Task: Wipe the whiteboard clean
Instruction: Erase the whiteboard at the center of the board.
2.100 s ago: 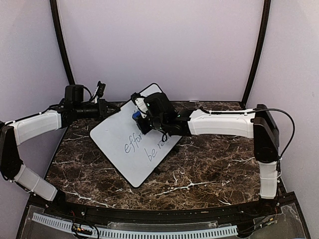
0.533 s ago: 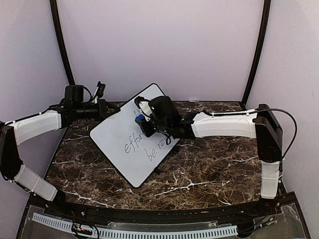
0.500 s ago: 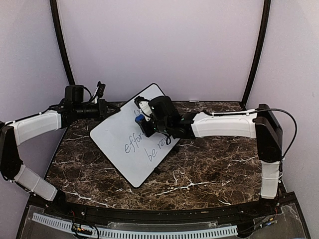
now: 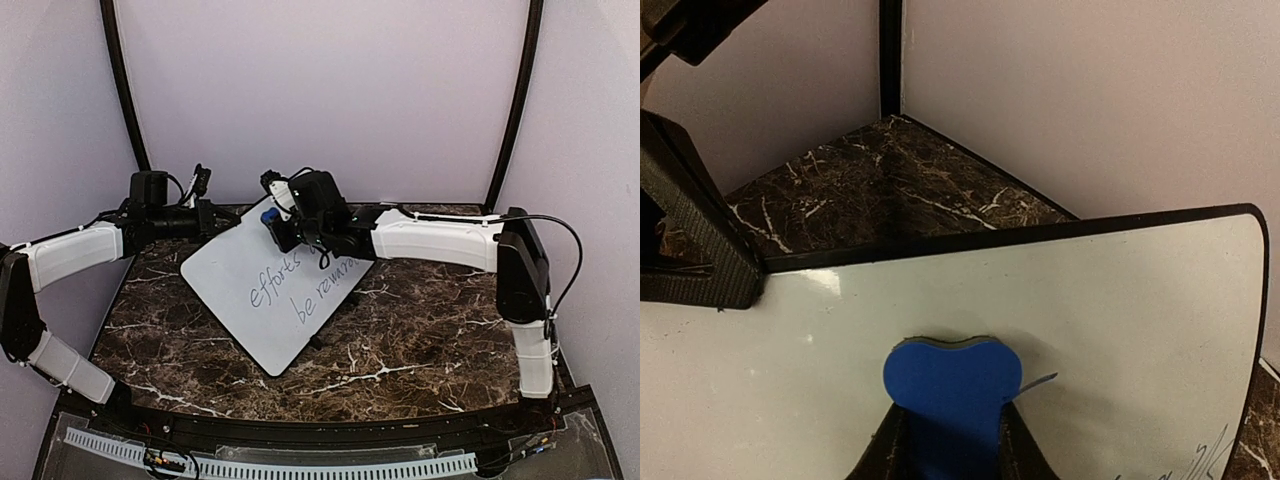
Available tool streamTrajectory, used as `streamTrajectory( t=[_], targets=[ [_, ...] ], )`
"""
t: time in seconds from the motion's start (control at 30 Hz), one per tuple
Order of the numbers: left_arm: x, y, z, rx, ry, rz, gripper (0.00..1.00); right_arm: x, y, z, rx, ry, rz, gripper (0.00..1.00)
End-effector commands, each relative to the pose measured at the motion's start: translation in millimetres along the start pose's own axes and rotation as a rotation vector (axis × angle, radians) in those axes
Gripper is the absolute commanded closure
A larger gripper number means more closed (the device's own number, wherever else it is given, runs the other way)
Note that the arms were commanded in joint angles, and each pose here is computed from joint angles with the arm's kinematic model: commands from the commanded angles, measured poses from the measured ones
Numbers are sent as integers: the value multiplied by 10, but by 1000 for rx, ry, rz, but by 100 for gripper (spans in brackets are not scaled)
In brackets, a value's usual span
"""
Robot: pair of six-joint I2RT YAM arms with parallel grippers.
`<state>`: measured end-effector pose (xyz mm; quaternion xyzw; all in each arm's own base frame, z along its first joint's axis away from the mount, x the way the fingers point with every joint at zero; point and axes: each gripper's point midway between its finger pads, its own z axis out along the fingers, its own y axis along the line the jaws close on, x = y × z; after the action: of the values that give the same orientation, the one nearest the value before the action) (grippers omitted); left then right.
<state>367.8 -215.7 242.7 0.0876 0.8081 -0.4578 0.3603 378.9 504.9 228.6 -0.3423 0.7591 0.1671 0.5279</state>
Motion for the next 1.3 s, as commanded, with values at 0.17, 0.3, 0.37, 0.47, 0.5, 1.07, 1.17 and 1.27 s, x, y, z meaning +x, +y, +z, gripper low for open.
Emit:
streamTrajectory(
  t=[0.17, 0.3, 0.37, 0.47, 0.5, 1.07, 1.17, 1.27],
  targets=[
    [-155, -478, -149, 143, -47, 125, 100, 889, -38, -121, -12, 200, -13, 80],
    [-148, -470, -140, 144, -44, 120, 100, 983, -32, -181, -20, 214, -3, 80],
    [-148, -470, -140, 144, -44, 120, 100, 938, -24, -169, -24, 204, -2, 80],
    [-145, -467, -141, 143, -44, 121, 100, 800, -20, -116, -21, 178, -5, 80],
    [-145, -471, -140, 143, -44, 122, 100, 738, -25, -90, -16, 166, -9, 80],
    [-154, -484, -154, 145, -48, 125, 100, 687, -185, -30, 41, 160, -10, 80],
    [-154, -486, -150, 147, -47, 123, 100, 871, -185, -104, 37, 189, -3, 80],
    [-150, -482, -145, 149, -45, 120, 100, 884, -186, -118, 36, 188, 0, 80]
  ],
)
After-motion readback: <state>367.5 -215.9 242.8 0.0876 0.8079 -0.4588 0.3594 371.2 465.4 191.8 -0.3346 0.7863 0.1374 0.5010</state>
